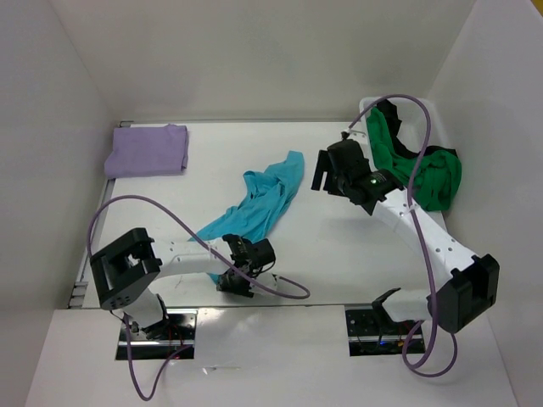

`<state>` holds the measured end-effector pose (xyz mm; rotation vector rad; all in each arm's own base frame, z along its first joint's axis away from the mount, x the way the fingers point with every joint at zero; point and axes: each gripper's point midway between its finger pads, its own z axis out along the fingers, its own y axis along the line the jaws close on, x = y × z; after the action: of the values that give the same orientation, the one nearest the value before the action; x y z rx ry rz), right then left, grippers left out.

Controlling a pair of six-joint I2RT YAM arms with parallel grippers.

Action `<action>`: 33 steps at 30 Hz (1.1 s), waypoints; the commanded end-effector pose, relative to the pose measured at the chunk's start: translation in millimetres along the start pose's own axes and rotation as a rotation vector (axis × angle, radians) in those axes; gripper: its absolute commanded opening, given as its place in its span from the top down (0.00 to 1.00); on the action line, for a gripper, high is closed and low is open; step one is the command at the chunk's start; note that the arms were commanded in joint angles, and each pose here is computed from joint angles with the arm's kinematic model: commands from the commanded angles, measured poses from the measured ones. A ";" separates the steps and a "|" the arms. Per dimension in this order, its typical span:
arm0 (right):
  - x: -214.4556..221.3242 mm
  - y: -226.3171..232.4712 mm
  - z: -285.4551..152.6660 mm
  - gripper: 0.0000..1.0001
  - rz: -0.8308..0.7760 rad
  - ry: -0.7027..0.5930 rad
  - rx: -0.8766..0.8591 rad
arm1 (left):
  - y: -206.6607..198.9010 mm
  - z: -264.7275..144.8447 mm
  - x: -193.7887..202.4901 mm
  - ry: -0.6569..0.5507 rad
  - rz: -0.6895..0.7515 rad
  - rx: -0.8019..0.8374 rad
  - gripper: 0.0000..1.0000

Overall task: Fold and stack the t-shirts
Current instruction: Flatten out the tshirt

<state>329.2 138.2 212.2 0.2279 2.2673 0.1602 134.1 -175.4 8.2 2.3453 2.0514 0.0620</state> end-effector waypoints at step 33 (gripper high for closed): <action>13.8 49.1 328.7 0.05 -0.221 0.239 0.198 | 23.2 -34.0 -3.7 -0.181 -0.210 -0.083 1.00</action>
<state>598.5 186.4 26.5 0.1432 2.4565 -0.0960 150.0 -174.4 38.6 2.0435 2.1346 -0.0423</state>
